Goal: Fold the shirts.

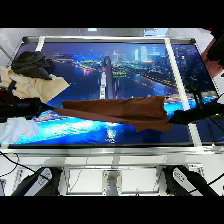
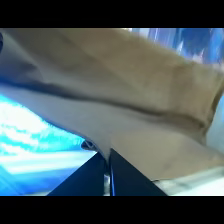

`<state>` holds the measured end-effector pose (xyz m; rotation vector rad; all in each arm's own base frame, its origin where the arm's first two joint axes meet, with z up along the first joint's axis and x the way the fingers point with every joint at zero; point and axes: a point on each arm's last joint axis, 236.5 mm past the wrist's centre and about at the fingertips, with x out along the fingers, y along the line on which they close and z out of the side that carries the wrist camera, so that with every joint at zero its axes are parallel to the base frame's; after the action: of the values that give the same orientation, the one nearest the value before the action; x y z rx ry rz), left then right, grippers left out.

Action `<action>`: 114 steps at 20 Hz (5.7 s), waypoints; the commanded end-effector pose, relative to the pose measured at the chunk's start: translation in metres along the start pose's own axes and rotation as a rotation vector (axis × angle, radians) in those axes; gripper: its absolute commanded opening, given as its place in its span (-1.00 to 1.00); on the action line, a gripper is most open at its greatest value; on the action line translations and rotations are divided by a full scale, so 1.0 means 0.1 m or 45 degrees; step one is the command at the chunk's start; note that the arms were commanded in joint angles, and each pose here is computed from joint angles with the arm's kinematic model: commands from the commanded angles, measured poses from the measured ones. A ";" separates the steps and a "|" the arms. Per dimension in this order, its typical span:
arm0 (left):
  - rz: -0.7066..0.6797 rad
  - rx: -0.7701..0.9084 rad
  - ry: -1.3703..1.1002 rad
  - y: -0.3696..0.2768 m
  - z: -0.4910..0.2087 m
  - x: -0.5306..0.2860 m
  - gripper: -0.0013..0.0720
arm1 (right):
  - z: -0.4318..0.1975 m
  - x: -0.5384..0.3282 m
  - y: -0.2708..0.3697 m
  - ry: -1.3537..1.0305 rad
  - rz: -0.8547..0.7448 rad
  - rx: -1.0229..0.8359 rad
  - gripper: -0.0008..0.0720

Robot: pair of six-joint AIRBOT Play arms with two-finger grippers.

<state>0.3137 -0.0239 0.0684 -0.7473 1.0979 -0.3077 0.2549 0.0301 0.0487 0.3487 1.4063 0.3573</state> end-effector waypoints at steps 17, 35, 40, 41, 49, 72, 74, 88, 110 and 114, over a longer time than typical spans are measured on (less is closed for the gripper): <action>0.427 -0.181 -0.157 0.88 0.61 1.32 -0.94 | 1.59 1.26 -0.51 -0.392 -0.031 0.248 -0.90; -0.843 0.313 -0.618 -1.93 1.51 0.46 0.14 | 1.33 -0.11 -0.90 -0.613 -0.084 0.329 0.40; -0.700 0.507 -0.597 -2.14 1.34 0.80 0.20 | 1.14 -0.12 -1.01 -0.542 -0.074 0.373 0.47; -0.633 0.551 -0.556 -2.10 1.25 0.94 0.41 | 1.14 -0.12 -1.03 -0.541 -0.089 0.356 0.47; -0.003 1.021 -0.262 -1.73 0.39 2.04 0.29 | 1.13 0.55 -1.06 -0.332 0.158 0.522 0.58; 0.243 0.727 0.365 -0.85 -0.43 3.14 -0.22 | 1.28 1.49 -0.49 -0.152 0.453 0.513 0.55; 0.244 0.725 0.366 -0.85 -0.43 3.14 -0.29 | 1.32 1.48 -0.38 -0.165 0.500 0.484 -0.44; 0.230 0.666 0.518 -1.00 -0.94 3.14 -0.94 | 1.64 0.16 0.50 -0.356 0.754 0.103 -0.89; 0.577 0.878 0.301 -1.26 0.68 0.94 -0.94 | 1.65 0.55 3.16 -0.529 0.583 -0.499 -0.90; 0.470 0.889 0.296 -1.32 0.62 1.18 -0.94 | 1.75 0.45 2.84 -0.490 0.563 -0.394 -0.90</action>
<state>0.4426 -0.1544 0.0976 0.1351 1.2065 -0.3799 0.4143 0.3134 0.1560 0.4160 0.8731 0.8626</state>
